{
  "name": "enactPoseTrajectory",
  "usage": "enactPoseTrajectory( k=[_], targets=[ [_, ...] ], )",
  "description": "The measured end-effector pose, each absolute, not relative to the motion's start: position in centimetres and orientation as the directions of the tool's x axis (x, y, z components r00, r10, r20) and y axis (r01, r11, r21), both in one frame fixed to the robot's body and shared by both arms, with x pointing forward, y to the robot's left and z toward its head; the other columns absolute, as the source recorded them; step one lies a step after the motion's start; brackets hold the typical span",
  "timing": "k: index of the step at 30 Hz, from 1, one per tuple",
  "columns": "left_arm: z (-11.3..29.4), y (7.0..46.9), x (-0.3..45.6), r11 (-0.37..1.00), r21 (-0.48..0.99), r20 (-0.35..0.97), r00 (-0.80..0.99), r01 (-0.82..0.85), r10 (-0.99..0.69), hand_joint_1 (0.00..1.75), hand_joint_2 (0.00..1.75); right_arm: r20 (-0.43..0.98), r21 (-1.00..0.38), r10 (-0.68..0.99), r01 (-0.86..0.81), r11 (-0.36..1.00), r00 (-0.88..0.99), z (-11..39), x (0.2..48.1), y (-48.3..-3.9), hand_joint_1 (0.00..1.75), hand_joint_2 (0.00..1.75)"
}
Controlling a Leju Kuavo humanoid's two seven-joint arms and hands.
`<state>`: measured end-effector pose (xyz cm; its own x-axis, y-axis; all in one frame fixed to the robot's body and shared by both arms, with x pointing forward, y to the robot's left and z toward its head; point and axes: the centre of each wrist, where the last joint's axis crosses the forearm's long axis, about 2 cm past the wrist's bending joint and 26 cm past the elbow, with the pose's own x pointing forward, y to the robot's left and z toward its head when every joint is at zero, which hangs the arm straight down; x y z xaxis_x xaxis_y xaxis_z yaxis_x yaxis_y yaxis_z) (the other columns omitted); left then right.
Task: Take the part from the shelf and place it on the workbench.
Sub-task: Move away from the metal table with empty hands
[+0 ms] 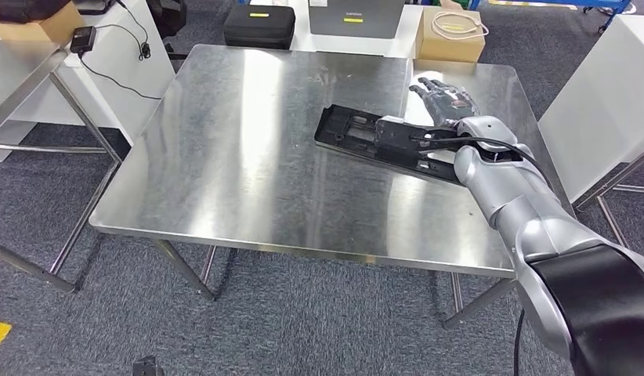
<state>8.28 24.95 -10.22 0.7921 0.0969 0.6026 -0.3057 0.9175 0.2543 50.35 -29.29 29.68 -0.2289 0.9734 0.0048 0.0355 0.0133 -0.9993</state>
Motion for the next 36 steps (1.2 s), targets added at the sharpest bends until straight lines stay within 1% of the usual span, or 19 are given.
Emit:
enactPoseTrajectory(
  k=[20, 36],
  targets=[
    [-10.3, 24.8, 8.0, 0.917, 0.253, 0.594, 0.798, -0.308, 0.104, 0.00, 0.00, 0.006, -1.000, 0.975, 0.014, 0.010, -0.224, 28.6, 50.1, -29.2, 0.00, 1.75],
    [-10.2, 24.7, 8.2, 0.916, 0.251, 0.597, 0.795, -0.312, 0.108, 0.00, 0.00, -0.009, -1.000, 0.984, 0.007, -0.008, -0.180, 28.0, 49.9, -31.1, 0.00, 1.75]
  ],
)
